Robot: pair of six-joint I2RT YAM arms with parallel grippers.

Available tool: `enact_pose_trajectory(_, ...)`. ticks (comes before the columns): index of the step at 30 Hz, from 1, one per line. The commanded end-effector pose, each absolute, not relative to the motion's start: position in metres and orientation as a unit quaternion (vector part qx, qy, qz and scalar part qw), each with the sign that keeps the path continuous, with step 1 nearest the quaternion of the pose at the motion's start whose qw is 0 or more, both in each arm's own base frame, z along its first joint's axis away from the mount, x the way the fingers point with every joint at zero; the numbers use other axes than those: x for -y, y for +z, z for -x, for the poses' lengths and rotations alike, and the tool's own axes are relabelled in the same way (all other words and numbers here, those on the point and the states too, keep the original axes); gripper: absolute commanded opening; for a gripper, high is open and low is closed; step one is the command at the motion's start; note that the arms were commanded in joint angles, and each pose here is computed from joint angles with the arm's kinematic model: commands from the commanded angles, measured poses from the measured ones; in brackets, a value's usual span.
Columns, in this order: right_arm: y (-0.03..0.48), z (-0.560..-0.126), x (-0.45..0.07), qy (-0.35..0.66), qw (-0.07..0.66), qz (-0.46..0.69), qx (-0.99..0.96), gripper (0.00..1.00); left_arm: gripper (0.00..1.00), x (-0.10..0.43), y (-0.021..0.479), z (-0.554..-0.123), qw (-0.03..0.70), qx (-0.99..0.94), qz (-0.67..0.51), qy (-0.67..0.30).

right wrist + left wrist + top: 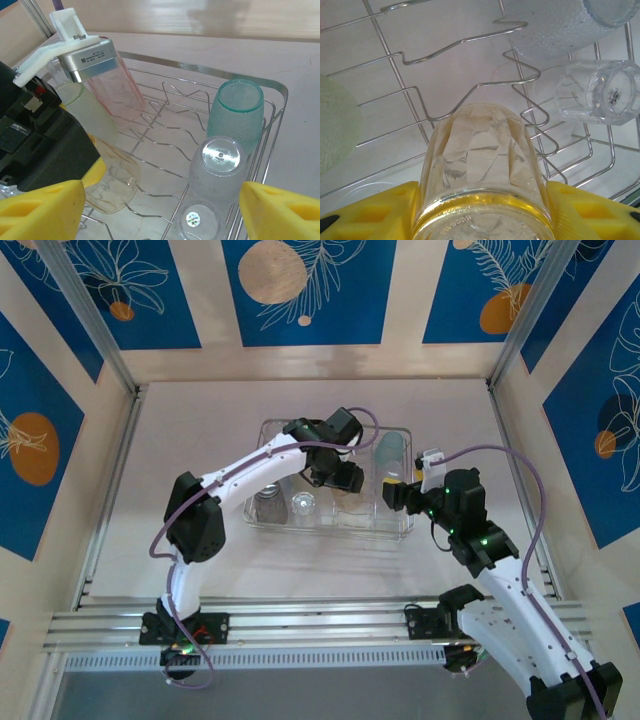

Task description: Load the cups into the dish rack

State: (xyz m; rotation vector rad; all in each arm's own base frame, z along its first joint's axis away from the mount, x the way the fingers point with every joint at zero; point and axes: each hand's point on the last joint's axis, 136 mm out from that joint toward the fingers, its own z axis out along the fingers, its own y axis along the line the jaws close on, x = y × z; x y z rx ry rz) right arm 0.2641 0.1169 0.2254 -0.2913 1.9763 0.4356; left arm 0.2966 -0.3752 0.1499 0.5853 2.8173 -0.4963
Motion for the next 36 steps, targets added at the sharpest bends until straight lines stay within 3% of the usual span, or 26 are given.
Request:
enact_pose_trajectory(1,0.232,-0.263,-0.115,0.179,0.534,0.121,-0.817,0.81,0.34,0.375,0.174,-0.284,0.125,-0.954,-0.214,-0.169)
enact_pose_trajectory(9,0.257,-0.262,-0.103,0.157,0.558,0.103,-0.808,0.81,0.21,0.364,0.217,-0.282,0.159,-0.946,-0.225,-0.173)
enact_pose_trajectory(18,0.297,-0.253,-0.075,0.112,0.59,0.056,-0.797,0.8,0.18,0.39,0.258,-0.263,0.171,-0.926,-0.268,-0.204)
enact_pose_trajectory(36,0.316,-0.226,-0.023,0.047,0.636,-0.035,-0.77,0.8,0.08,0.454,0.22,-0.223,0.109,-0.909,-0.349,-0.199)
